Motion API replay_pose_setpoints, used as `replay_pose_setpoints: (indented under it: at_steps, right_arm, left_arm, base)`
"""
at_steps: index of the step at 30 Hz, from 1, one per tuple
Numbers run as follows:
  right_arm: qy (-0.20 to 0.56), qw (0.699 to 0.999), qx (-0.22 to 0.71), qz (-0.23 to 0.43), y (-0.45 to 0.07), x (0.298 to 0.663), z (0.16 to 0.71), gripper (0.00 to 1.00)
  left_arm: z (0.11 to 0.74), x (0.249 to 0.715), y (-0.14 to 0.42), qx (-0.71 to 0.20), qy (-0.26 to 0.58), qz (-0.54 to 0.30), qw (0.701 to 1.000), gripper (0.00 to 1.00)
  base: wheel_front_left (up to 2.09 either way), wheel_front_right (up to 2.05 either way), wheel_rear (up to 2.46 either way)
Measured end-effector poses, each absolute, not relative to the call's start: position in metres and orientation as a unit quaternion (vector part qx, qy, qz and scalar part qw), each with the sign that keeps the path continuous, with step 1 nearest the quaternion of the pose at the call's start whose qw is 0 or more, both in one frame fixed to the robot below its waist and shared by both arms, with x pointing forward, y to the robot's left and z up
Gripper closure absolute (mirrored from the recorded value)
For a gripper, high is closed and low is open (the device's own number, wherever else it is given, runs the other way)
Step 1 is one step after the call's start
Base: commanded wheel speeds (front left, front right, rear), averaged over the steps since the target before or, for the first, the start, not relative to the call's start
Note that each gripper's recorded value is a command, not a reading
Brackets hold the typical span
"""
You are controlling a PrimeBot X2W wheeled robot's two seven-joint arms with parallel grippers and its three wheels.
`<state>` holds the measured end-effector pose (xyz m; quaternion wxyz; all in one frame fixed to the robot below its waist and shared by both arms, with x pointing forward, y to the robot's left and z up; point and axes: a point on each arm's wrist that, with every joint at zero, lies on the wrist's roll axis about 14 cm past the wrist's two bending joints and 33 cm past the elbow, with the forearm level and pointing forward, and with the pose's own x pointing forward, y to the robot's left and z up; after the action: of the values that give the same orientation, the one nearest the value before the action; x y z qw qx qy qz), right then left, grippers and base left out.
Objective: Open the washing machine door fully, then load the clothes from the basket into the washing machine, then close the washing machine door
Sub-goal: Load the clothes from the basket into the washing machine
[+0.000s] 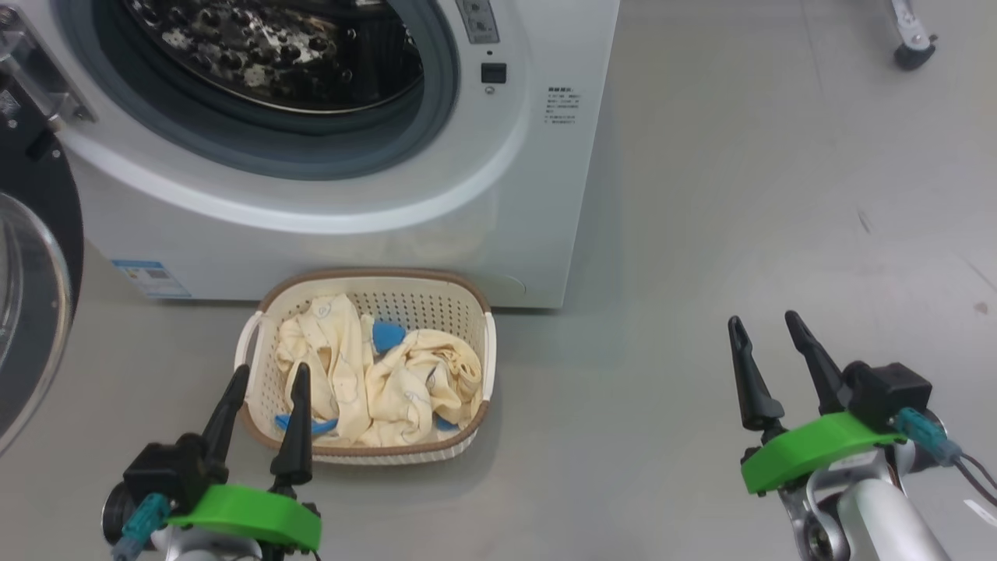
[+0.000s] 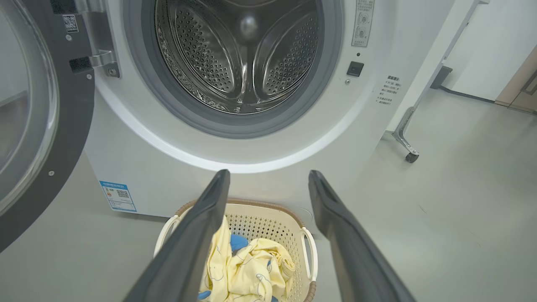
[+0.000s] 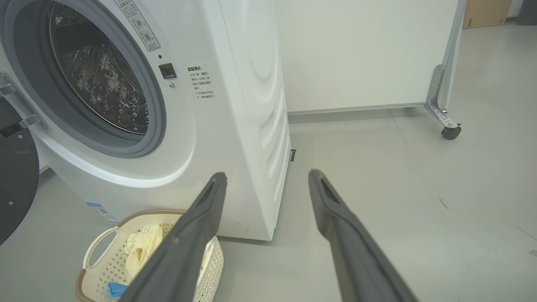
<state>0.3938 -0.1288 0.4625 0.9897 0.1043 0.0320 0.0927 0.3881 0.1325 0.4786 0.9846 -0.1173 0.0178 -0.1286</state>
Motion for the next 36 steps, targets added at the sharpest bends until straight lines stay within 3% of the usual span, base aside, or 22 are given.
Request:
replay_pose_setpoints:
  at_steps: [14,21,29,36]
  right_arm:
    - [0.062,0.992,0.102,0.048,-0.159,0.43,0.428,0.0]
    - [0.097,0.99,0.096,0.016,-0.181,0.432,0.398,0.0]
    - [0.13,0.987,0.088,-0.025,-0.21,0.432,0.369,0.0]
    - [0.159,0.983,0.08,-0.047,-0.224,0.425,0.35,0.0]
  left_arm:
    - [0.395,0.455,0.114,-0.094,0.118,-0.173,0.973,0.0]
    - [0.331,0.485,0.098,-0.109,0.197,-0.2,0.954,0.0]
    - [0.249,0.51,0.071,-0.115,0.312,-0.24,0.912,0.0]
    - [0.183,0.5,0.056,-0.086,0.416,-0.269,0.864,0.0]
  base:
    - [0.0,0.0,0.0]
    - [0.0,0.0,0.0]
    - [0.0,0.0,0.0]
    - [0.0,0.0,0.0]
